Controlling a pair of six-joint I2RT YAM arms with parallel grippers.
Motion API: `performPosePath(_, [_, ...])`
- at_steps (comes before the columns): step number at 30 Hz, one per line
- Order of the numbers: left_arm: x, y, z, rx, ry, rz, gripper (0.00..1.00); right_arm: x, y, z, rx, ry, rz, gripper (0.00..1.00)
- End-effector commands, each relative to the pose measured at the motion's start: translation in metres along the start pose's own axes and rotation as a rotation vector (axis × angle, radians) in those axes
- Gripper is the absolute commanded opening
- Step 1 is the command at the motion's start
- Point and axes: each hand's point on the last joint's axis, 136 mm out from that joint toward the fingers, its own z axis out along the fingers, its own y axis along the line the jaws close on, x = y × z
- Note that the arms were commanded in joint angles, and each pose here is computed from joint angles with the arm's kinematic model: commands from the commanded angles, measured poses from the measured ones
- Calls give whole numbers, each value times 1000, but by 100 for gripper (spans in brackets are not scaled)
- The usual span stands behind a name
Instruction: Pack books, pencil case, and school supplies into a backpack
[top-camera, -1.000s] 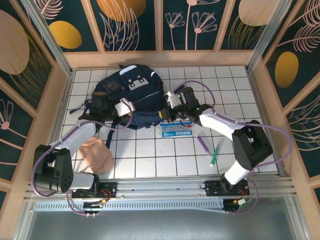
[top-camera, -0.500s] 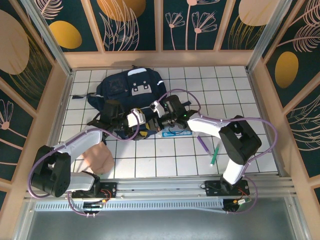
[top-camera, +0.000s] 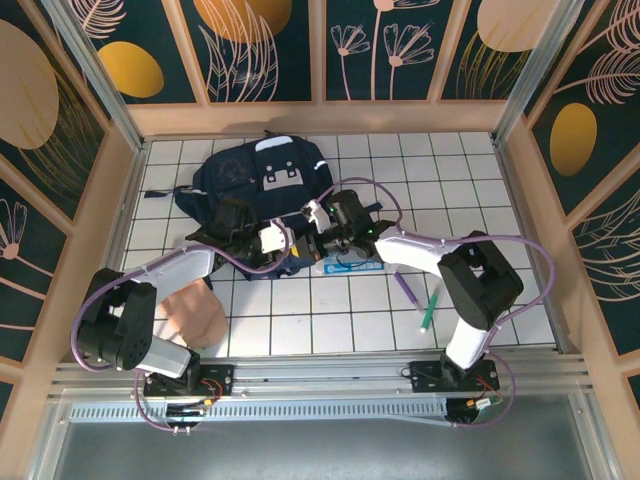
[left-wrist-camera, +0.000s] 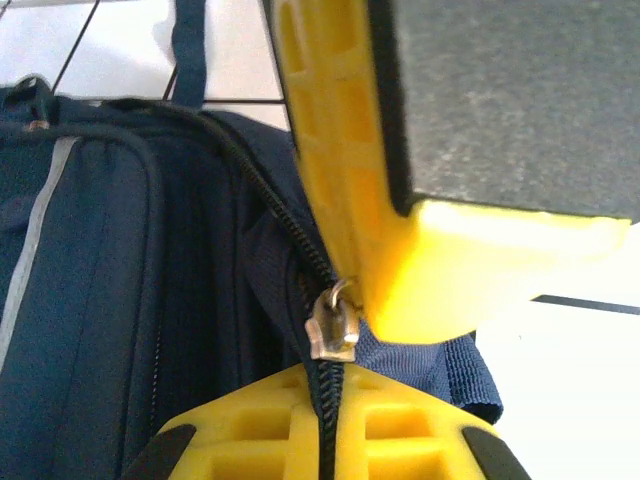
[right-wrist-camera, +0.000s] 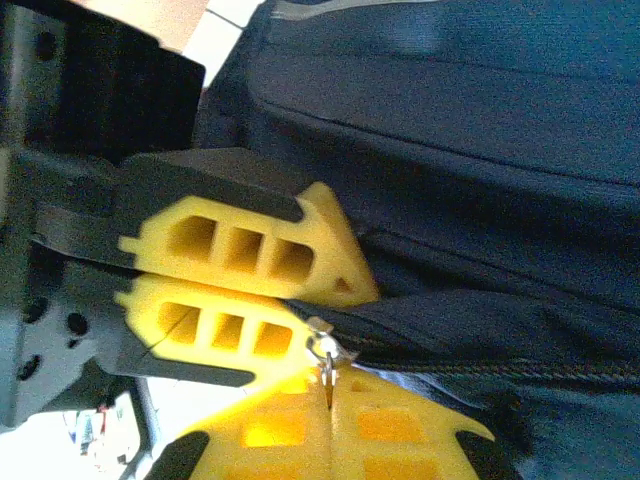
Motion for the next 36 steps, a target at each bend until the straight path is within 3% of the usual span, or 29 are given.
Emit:
performPosePath(1, [2, 13, -11, -74, 42, 52, 0, -19, -23, -22, 169, -59, 3, 0])
performPosePath(7, [-4, 8, -25, -95, 26, 145, 0, -35, -108, -80, 497, -192, 139, 0])
performPosePath(12, [-17, 11, -43, -106, -1, 275, 0, -56, -140, -103, 537, -284, 197, 0])
performPosePath(16, [-32, 33, -79, -237, -107, 301, 0, -65, -146, -109, 564, -293, 206, 0])
performPosePath(19, [-30, 43, -93, -307, -112, 305, 0, -69, -130, -106, 482, -300, 168, 0])
performPosePath(21, [-31, 35, -91, -246, -126, 297, 0, -70, -91, -93, 277, -282, 75, 0])
performPosePath(24, [-33, 21, -85, -170, -165, 277, 0, -60, -34, -77, 40, -220, -50, 17])
performPosePath(27, [-33, 13, -82, -140, -201, 257, 0, -50, 3, -63, -49, -170, -122, 28])
performPosePath(30, [-34, 3, -79, -91, -233, 228, 0, -38, 31, -48, -126, -99, -170, 33])
performPosePath(36, [-31, -14, -70, 43, -275, 129, 0, -23, 27, -27, -144, -5, -190, 38])
